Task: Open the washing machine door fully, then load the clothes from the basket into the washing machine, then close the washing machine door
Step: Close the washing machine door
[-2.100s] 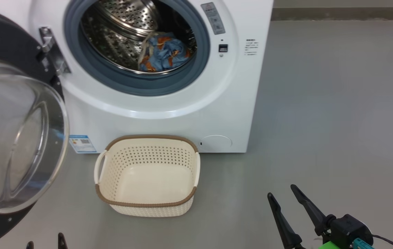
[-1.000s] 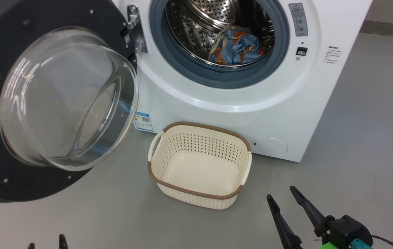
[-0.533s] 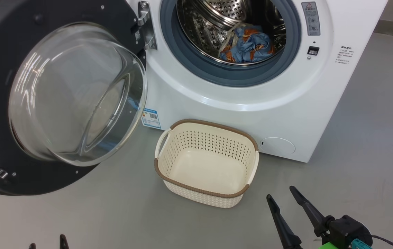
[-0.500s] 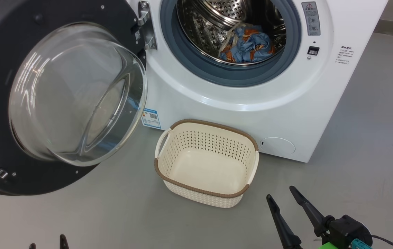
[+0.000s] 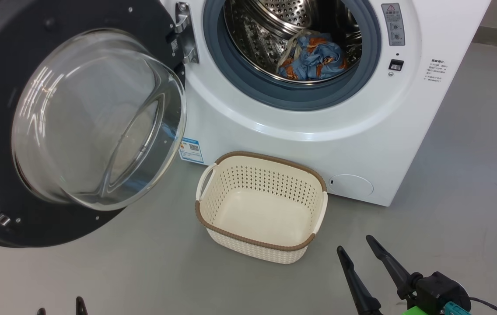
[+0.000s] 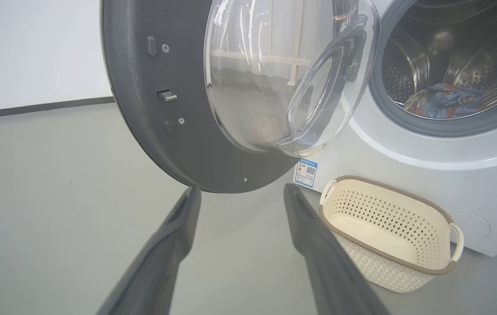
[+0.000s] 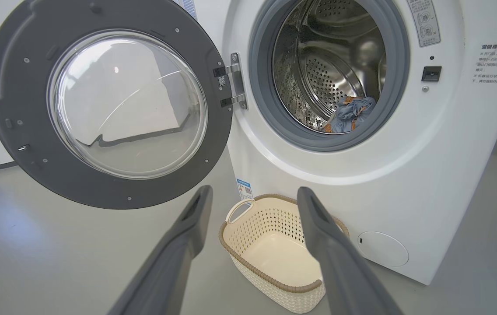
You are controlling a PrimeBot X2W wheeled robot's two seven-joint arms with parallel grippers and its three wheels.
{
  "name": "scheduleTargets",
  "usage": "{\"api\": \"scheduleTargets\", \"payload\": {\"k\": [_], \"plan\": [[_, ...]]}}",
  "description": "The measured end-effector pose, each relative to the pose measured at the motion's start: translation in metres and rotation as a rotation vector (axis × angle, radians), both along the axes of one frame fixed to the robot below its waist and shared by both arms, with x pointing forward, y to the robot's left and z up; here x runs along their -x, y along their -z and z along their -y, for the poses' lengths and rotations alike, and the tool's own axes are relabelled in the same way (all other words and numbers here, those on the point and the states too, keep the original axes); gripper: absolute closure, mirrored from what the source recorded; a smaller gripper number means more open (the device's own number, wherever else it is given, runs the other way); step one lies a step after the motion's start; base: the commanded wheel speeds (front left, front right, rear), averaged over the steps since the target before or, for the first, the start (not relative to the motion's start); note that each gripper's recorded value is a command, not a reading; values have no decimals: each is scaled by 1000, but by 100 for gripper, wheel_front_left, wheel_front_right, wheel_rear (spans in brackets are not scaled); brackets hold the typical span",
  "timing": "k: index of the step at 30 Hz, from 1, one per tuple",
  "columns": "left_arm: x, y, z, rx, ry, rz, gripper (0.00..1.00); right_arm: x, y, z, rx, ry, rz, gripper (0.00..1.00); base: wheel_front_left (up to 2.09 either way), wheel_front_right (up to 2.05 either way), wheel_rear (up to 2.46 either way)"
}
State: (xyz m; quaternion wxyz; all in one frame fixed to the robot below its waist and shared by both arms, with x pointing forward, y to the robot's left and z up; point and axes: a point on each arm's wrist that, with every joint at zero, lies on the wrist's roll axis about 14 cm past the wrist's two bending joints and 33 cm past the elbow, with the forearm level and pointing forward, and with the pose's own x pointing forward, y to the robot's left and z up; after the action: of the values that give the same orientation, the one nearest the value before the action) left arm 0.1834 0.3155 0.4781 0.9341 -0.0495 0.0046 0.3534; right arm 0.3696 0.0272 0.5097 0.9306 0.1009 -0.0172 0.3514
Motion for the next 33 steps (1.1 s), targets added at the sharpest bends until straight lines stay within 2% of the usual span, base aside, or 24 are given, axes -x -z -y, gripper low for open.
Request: {"api": "scheduleTargets", "payload": {"k": [2,3,4,5,12,18,24,25,27,33], "plan": [[0,0,0,-4,1,-2,0,0,0,0,0,1,-1,0,0,0,0],[0,0,0,-5,1,-2,7,0,0,0,0,1,-1,0,0,0,0],[-1,-1,0,-5,1,-2,73,0,0,1,0,2,-1,0,0,0,0],[-2,0,1,-3,10,0,100,0,1,1,0,3,-2,0,0,0,0],[-1,-2,-4,9,-2,12,100,-1,3,3,0,10,-7,0,0,0,0],[9,-15,-29,-4,-82,54,100,-3,5,5,-1,15,-15,0,0,0,0],[13,-60,-85,46,-212,306,100,-6,8,7,3,17,-21,0,0,0,0],[17,-73,-106,73,-245,381,100,-6,9,7,3,18,-22,0,0,0,0],[18,-84,-123,67,-248,407,100,-6,9,8,3,21,-23,0,0,0,0],[14,-100,-168,194,-293,565,100,-7,11,13,7,32,-28,0,0,0,0]]}}
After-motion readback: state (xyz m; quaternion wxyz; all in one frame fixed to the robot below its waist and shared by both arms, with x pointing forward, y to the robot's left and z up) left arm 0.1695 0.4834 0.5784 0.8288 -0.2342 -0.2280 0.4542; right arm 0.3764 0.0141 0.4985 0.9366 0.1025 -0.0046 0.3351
